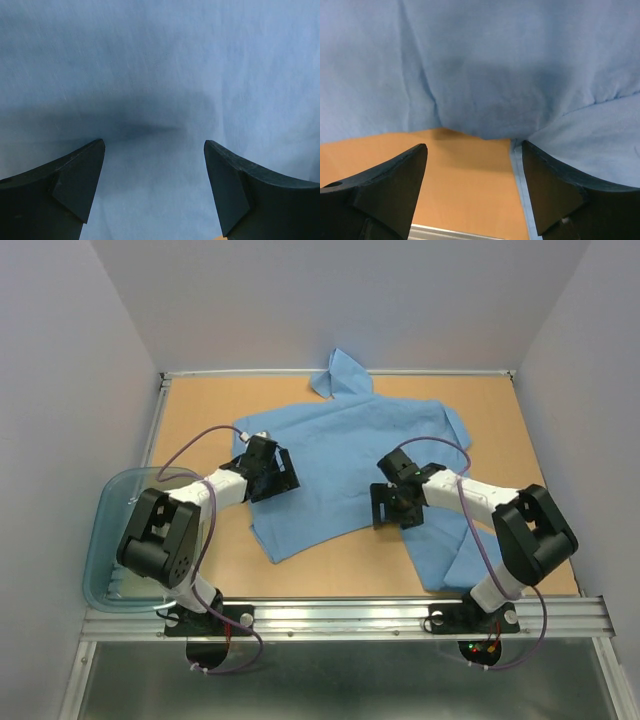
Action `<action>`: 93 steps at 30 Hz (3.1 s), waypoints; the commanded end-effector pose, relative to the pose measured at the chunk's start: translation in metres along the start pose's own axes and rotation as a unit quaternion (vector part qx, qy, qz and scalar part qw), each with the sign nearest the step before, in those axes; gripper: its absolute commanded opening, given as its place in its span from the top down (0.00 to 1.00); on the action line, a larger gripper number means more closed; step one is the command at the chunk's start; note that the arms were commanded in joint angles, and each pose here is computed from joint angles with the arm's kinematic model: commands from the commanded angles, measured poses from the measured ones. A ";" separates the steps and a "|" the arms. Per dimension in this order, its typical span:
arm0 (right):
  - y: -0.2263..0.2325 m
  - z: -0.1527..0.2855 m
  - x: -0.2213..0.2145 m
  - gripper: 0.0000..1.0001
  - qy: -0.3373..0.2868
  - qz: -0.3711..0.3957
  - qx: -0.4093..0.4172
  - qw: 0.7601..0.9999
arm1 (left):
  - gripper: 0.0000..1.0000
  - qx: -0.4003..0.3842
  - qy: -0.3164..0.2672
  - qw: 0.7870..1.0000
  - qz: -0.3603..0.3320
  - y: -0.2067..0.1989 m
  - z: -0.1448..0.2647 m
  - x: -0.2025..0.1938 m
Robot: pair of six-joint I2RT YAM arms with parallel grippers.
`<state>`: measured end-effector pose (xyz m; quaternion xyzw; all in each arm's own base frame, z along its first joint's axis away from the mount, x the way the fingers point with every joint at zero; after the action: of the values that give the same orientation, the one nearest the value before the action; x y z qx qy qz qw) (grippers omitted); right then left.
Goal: Fold and stack the long sleeve shirts
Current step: Flatten the shirt out
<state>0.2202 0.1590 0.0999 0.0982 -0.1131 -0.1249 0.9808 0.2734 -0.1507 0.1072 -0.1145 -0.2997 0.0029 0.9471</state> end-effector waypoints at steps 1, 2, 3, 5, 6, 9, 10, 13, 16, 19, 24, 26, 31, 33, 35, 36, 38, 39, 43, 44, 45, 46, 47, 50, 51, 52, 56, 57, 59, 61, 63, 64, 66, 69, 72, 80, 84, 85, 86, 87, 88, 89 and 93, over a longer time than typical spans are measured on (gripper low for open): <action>0.028 -0.003 -0.043 0.21 0.078 0.022 0.032 0.996 | 0.07 0.008 -0.044 0.999 0.002 0.009 -0.009 0.039; 0.031 -0.004 -0.051 0.21 0.096 0.025 0.039 0.994 | 0.08 0.009 -0.047 0.999 0.002 0.011 -0.009 0.044; 0.035 -0.003 -0.058 0.21 0.112 0.031 0.046 0.992 | 0.08 0.010 -0.055 0.998 -0.001 0.011 -0.008 0.053; 0.047 -0.001 -0.079 0.21 0.156 0.057 0.067 0.984 | 0.08 0.015 -0.056 0.998 -0.003 0.014 -0.007 0.062; 0.052 0.002 -0.086 0.21 0.172 0.068 0.078 0.980 | 0.08 0.016 -0.068 0.998 -0.005 0.013 -0.003 0.072; 0.074 0.021 -0.098 0.21 0.227 0.109 0.150 0.956 | 0.08 0.021 -0.087 0.996 -0.016 0.012 0.006 0.088; 0.084 0.031 -0.093 0.21 0.223 0.126 0.179 0.950 | 0.08 0.024 -0.095 0.995 -0.024 0.012 0.011 0.092; 0.101 0.064 -0.071 0.19 0.170 0.158 0.205 0.951 | 0.08 0.015 -0.113 0.993 -0.033 0.008 0.026 0.101; 0.103 0.097 -0.007 0.20 0.058 0.140 0.179 0.972 | 0.08 -0.008 -0.131 0.990 -0.057 -0.004 0.041 0.103; 0.062 0.112 0.086 0.23 -0.057 0.049 0.146 0.986 | 0.08 -0.041 -0.135 0.985 -0.101 -0.032 0.048 0.097; 0.042 0.109 0.154 0.25 -0.135 0.030 0.090 0.986 | 0.08 -0.105 -0.110 0.978 -0.145 -0.077 0.043 0.081; 0.041 0.090 0.168 0.27 -0.133 0.026 0.067 0.988 | 0.08 -0.113 -0.097 0.978 -0.145 -0.088 0.038 0.076; 0.032 0.035 0.166 0.30 -0.122 0.005 0.039 0.992 | 0.08 -0.094 -0.097 0.982 -0.130 -0.087 0.035 0.073; 0.023 0.007 0.153 0.31 -0.100 -0.009 0.029 0.995 | 0.08 -0.072 -0.098 0.984 -0.127 -0.082 0.034 0.072; 0.013 -0.011 0.135 0.32 -0.076 -0.019 0.026 0.997 | 0.08 -0.059 -0.098 0.985 -0.126 -0.078 0.035 0.071; 0.012 -0.011 0.130 0.32 -0.073 -0.023 0.031 0.997 | 0.08 -0.056 -0.097 0.985 -0.127 -0.077 0.035 0.070; 0.009 -0.018 0.105 0.32 -0.046 -0.025 0.040 0.998 | 0.08 -0.053 -0.101 0.986 -0.125 -0.076 0.037 0.070; 0.009 -0.018 0.096 0.32 -0.041 -0.022 0.040 0.998 | 0.08 -0.050 -0.104 0.986 -0.123 -0.075 0.038 0.070; 0.009 -0.019 0.047 0.32 0.003 -0.014 0.043 0.999 | 0.08 -0.053 -0.109 0.985 -0.120 -0.077 0.040 0.073; 0.011 -0.017 0.033 0.32 0.017 -0.011 0.052 0.998 | 0.08 -0.054 -0.109 0.985 -0.120 -0.078 0.040 0.074; 0.006 -0.020 0.015 0.32 0.052 -0.010 0.059 0.997 | 0.08 -0.057 -0.112 0.985 -0.119 -0.080 0.040 0.077; 0.006 -0.020 0.002 0.32 0.067 -0.009 0.062 0.996 | 0.08 -0.057 -0.110 0.985 -0.120 -0.081 0.039 0.077; 0.006 -0.015 -0.005 0.32 0.072 -0.006 0.071 0.995 | 0.08 -0.055 -0.109 0.985 -0.121 -0.081 0.038 0.077; 0.001 -0.008 -0.033 0.32 0.113 -0.010 0.090 0.989 | 0.08 -0.058 -0.108 0.985 -0.120 -0.084 0.035 0.080; 0.003 0.003 -0.038 0.31 0.123 -0.009 0.118 0.985 | 0.08 -0.059 -0.108 0.985 -0.121 -0.086 0.034 0.080; 0.002 0.007 -0.043 0.31 0.133 -0.009 0.126 0.983 | 0.08 -0.062 -0.104 0.985 -0.121 -0.088 0.032 0.080; 0.020 0.056 -0.024 0.30 0.082 0.024 0.173 0.981 | 0.08 -0.068 -0.078 0.987 -0.122 -0.091 0.018 0.069; 0.024 0.068 -0.014 0.30 0.056 0.033 0.171 0.983 | 0.08 -0.071 -0.070 0.987 -0.126 -0.093 0.015 0.063; 0.033 0.090 0.015 0.30 -0.004 0.048 0.158 0.986 | 0.08 -0.069 -0.047 0.988 -0.130 -0.090 0.006 0.049; 0.042 0.119 0.055 0.31 -0.075 0.043 0.145 0.986 | 0.08 -0.068 -0.025 0.989 -0.128 -0.084 0.002 0.035; 0.037 0.135 0.105 0.32 -0.136 0.009 0.138 0.981 | 0.08 -0.062 -0.009 0.990 -0.125 -0.077 -0.001 0.021; 0.032 0.146 0.120 0.33 -0.164 -0.004 0.137 0.977 | 0.08 -0.059 -0.002 0.990 -0.125 -0.074 -0.003 0.016; 0.023 0.142 0.157 0.38 -0.202 -0.026 0.100 0.974 | 0.08 -0.069 0.011 0.990 -0.126 -0.073 -0.002 0.009; 0.026 0.135 0.200 0.45 -0.234 -0.029 0.087 0.968 | 0.08 -0.070 0.029 0.988 -0.134 -0.068 -0.002 -0.001; 0.024 0.114 0.234 0.49 -0.263 -0.020 0.071 0.962 | 0.08 -0.065 0.046 0.986 -0.144 -0.063 0.000 -0.006; 0.022 0.036 0.278 0.58 -0.251 0.042 0.032 0.966 | 0.08 -0.070 0.074 0.983 -0.152 -0.059 0.000 -0.016; 0.029 0.013 0.274 0.54 -0.214 0.070 0.076 0.971 | 0.08 -0.070 0.085 0.982 -0.155 -0.057 0.000 -0.021; 0.031 0.010 0.272 0.53 -0.211 0.073 0.081 0.972 | 0.08 -0.071 0.088 0.981 -0.156 -0.057 0.000 -0.021; 0.031 0.005 0.271 0.51 -0.208 0.076 0.080 0.972 | 0.08 -0.072 0.091 0.981 -0.156 -0.056 0.000 -0.023; 0.029 0.002 0.271 0.50 -0.207 0.074 0.075 0.973 | 0.08 -0.074 0.094 0.980 -0.156 -0.056 -0.001 -0.024; 0.027 -0.003 0.270 0.49 -0.205 0.074 0.071 0.973 | 0.08 -0.079 0.096 0.980 -0.156 -0.057 0.001 -0.025; 0.025 -0.006 0.270 0.47 -0.205 0.076 0.067 0.973 | 0.08 -0.081 0.098 0.980 -0.156 -0.056 0.001 -0.026; 0.026 -0.028 0.270 0.44 -0.194 0.088 0.064 0.975 | 0.08 -0.078 0.098 0.980 -0.156 -0.054 0.004 -0.028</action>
<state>0.4696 0.1084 0.1316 0.1130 -0.2835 -0.0736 0.9494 0.2536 -0.2104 0.1015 -0.1366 -0.2231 -0.1718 0.9498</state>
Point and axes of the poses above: each gripper's point midway between its finger pads, its own z axis back along the fingers, its own y axis along the line the jaws close on, x = y × z, the point moved 8 cm from there along z, back along the fingers, and after that the axes turned 14 degrees about -z, right-handed, at the moved point
